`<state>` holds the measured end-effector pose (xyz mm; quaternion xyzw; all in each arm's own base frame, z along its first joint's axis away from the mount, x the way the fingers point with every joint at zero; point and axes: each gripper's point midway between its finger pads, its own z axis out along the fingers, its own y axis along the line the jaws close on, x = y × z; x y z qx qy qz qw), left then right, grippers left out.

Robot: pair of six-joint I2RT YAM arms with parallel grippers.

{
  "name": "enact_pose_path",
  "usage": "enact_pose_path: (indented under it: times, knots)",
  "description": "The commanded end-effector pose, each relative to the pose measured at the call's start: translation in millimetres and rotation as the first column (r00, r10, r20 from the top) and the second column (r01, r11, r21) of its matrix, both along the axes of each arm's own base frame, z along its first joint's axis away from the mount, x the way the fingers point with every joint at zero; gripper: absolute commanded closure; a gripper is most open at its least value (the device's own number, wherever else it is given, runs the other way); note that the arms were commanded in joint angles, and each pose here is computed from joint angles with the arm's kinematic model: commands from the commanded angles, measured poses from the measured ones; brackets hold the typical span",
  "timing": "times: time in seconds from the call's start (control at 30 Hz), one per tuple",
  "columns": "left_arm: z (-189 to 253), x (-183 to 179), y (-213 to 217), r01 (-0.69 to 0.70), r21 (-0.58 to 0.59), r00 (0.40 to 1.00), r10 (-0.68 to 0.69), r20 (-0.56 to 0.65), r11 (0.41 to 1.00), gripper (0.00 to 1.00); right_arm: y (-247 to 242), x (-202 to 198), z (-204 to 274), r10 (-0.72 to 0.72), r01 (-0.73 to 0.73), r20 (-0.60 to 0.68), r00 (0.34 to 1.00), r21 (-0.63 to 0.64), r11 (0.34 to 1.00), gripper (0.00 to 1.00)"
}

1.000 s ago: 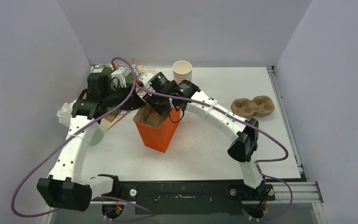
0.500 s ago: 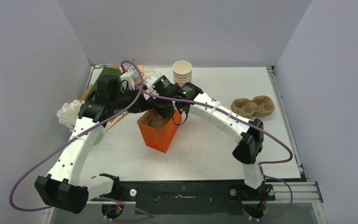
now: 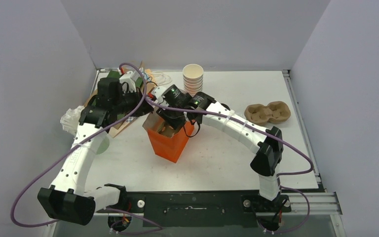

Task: Pack the takeout coffee
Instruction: Place the cup tray in the takeout bag.

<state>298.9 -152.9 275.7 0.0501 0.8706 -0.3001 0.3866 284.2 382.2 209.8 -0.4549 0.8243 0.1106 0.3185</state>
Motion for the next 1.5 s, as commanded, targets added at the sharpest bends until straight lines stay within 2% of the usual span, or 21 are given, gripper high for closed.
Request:
enact_pose_path:
  times: [0.0, 0.37, 0.63, 1.2, 1.4, 1.47]
  knots:
    - [13.3, 9.6, 9.6, -0.028, 0.022, 0.999, 0.027, 0.045, 0.999, 1.00, -2.9, 1.2, 32.9, 0.005, -0.008, 0.055, 0.998, 0.059, 0.998, 0.62]
    - [25.3, 8.6, 2.0, 0.013, -0.009, 0.995, -0.012, 0.101, 1.000, 1.00, -4.5, -5.9, 10.5, 0.017, -0.017, -0.011, 1.000, 0.001, 1.000, 0.72]
    - [32.0, 6.0, -8.6, 0.044, -0.021, 0.989, -0.041, 0.140, 0.999, 1.00, -1.9, -5.6, -4.5, 0.002, -0.004, -0.053, 0.999, -0.036, 0.999, 0.73]
    - [20.3, 9.4, -2.9, 0.009, 0.009, 0.993, -0.010, 0.117, 1.000, 1.00, -1.1, -9.1, -12.5, -0.010, 0.006, -0.072, 0.997, -0.053, 0.999, 0.70]
    - [17.9, 10.5, 0.3, -0.007, 0.022, 0.993, 0.005, 0.117, 1.000, 1.00, -5.8, -13.9, -26.2, -0.024, 0.018, -0.096, 0.995, -0.067, 0.998, 0.71]
    - [16.3, 11.4, 1.8, -0.014, 0.031, 0.993, 0.010, 0.115, 0.999, 1.00, -5.9, -15.2, -28.7, -0.022, 0.016, -0.103, 0.994, -0.068, 0.998, 0.75]
